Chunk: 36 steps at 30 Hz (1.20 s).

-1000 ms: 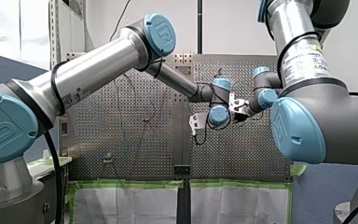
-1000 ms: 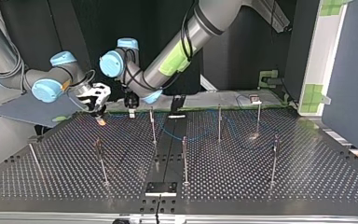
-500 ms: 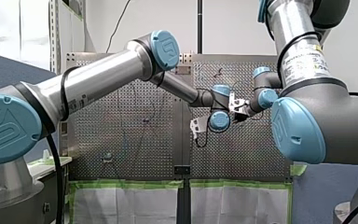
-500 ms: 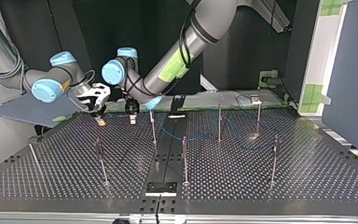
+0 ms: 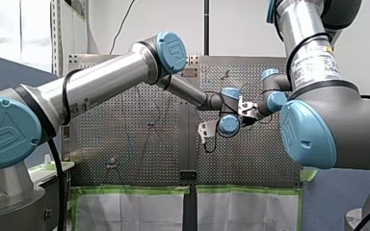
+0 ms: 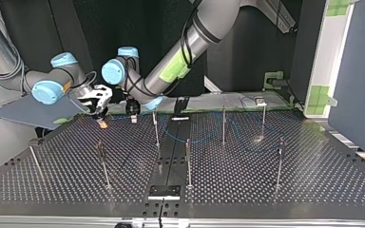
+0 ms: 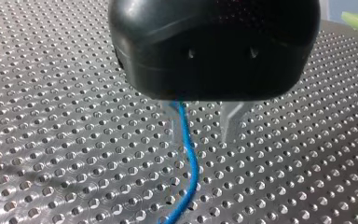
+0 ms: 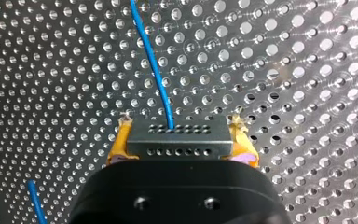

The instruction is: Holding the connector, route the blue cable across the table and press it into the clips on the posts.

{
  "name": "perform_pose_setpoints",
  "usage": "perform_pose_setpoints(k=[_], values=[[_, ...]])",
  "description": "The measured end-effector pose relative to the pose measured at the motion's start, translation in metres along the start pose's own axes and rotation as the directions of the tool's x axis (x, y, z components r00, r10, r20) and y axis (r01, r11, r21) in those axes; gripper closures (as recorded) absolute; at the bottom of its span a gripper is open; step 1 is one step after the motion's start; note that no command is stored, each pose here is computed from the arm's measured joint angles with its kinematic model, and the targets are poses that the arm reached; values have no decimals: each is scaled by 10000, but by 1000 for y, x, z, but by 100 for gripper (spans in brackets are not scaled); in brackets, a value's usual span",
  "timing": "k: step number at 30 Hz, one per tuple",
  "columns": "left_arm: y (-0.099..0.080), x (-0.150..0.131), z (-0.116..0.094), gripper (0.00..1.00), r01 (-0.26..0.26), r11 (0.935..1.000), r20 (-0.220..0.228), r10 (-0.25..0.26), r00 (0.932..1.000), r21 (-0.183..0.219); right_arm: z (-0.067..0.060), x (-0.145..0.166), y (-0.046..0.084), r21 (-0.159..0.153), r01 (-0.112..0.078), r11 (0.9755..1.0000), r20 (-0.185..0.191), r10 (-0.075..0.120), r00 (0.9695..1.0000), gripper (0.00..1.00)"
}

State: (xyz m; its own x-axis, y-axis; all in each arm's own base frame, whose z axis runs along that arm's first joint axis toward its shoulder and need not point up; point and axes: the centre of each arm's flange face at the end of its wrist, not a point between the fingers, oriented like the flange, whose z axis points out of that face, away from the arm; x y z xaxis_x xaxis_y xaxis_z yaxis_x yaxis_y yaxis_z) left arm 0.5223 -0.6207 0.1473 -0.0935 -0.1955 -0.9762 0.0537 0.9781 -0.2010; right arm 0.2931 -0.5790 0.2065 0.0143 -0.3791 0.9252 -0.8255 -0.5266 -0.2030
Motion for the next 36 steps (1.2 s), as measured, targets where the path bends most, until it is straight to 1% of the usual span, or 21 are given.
perform_pose_setpoints(k=[3,9,13,16,19,21,24,26,29,32,36], values=[[0,-2,-1,100,-6,10000,1,6,10000,-57,0,0,0,-6,-1,10000,-3,1,10000,100],[0,-10,-3,100,-66,9992,-8,66,10000,-397,0,4,2,-24,-11,10000,-69,11,10000,100],[-2,-24,-8,100,-49,9981,29,51,10000,-608,1,11,3,-39,9,10000,-162,-9,9999,100],[-3,-36,-13,100,-17,9980,78,22,10000,-628,-2,23,1,-22,55,10000,-320,-56,9995,100],[-5,-50,-18,100,46,9982,162,-36,9999,-605,-7,42,-2,7,76,10000,-615,-75,9981,100],[-6,-62,-20,100,121,9982,247,-106,9996,-580,-11,56,-5,92,61,9999,-854,-53,9963,100],[-10,-83,-24,100,274,9983,416,-253,9988,-519,-18,78,-11,340,12,9994,-1204,29,9927,100],[-12,-96,-28,100,367,9982,524,-343,9980,-467,-23,92,-17,543,-22,9985,-1381,97,9904,100],[-16,-116,-33,100,508,9980,693,-481,9964,-388,-32,106,-23,725,3,9974,-1531,108,9881,100],[-18,-136,-37,100,618,9976,865,-588,9945,-324,-40,116,-27,782,39,9969,-1600,87,9871,100],[-20,-150,-40,100,688,9972,995,-657,9929,-282,-47,128,-32,818,70,9966,-1715,71,9852,100]])
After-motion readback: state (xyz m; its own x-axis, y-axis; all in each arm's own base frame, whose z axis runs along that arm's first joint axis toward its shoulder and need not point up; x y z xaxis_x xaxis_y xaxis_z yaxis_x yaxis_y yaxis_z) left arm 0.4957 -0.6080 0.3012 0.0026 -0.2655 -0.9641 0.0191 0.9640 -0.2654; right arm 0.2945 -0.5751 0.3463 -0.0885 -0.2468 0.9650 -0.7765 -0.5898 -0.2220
